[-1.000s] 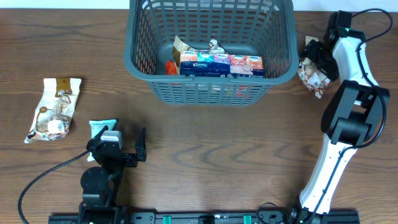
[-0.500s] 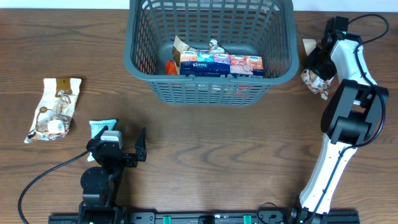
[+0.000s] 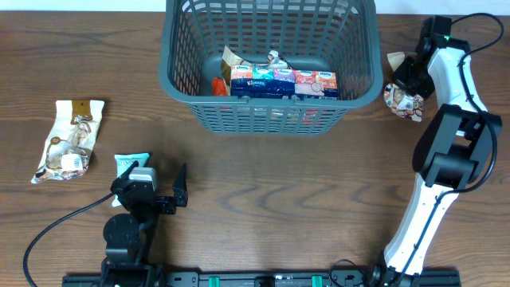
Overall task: Pack container
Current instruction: 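Reach the right gripper to the back-right PanTree bag and grasp it, then carry the PanTree bag into the basket and release it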
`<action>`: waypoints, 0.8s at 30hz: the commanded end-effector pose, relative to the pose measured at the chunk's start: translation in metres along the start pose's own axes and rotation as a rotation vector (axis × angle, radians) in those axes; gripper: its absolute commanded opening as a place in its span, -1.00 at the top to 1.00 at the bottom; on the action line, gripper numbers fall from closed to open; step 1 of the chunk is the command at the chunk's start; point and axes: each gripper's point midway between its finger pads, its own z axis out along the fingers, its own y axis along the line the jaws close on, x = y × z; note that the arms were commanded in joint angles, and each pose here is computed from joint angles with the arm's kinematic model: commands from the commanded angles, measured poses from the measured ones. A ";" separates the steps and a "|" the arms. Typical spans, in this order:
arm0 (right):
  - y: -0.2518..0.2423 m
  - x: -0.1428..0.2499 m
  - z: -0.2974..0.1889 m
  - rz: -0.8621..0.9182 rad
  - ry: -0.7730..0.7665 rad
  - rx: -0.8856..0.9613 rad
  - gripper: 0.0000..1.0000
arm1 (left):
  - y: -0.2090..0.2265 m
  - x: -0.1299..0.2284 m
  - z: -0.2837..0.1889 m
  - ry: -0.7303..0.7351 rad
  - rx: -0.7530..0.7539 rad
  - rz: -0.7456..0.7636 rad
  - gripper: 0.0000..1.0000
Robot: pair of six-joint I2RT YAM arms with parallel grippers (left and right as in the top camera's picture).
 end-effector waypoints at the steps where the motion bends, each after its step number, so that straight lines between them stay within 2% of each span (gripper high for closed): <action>1: 0.005 0.011 -0.010 -0.078 0.037 -0.051 0.98 | -0.003 0.016 0.001 0.048 0.021 -0.009 -0.97; 6: 0.013 -0.016 -0.085 -0.158 -0.122 -0.124 0.97 | -0.003 0.016 0.001 0.048 0.021 -0.008 -0.97; 14: 0.025 -0.040 -0.255 -0.272 -0.508 -0.277 0.97 | -0.003 0.016 0.001 0.048 0.021 -0.008 -0.97; 20: 0.058 -0.007 -0.349 -0.659 -0.739 -0.347 0.97 | -0.003 0.016 0.001 0.048 0.021 -0.008 -0.97; 24: 0.096 0.046 -0.372 -1.094 -0.800 -0.386 0.97 | -0.003 0.016 0.001 0.048 0.021 -0.008 -0.97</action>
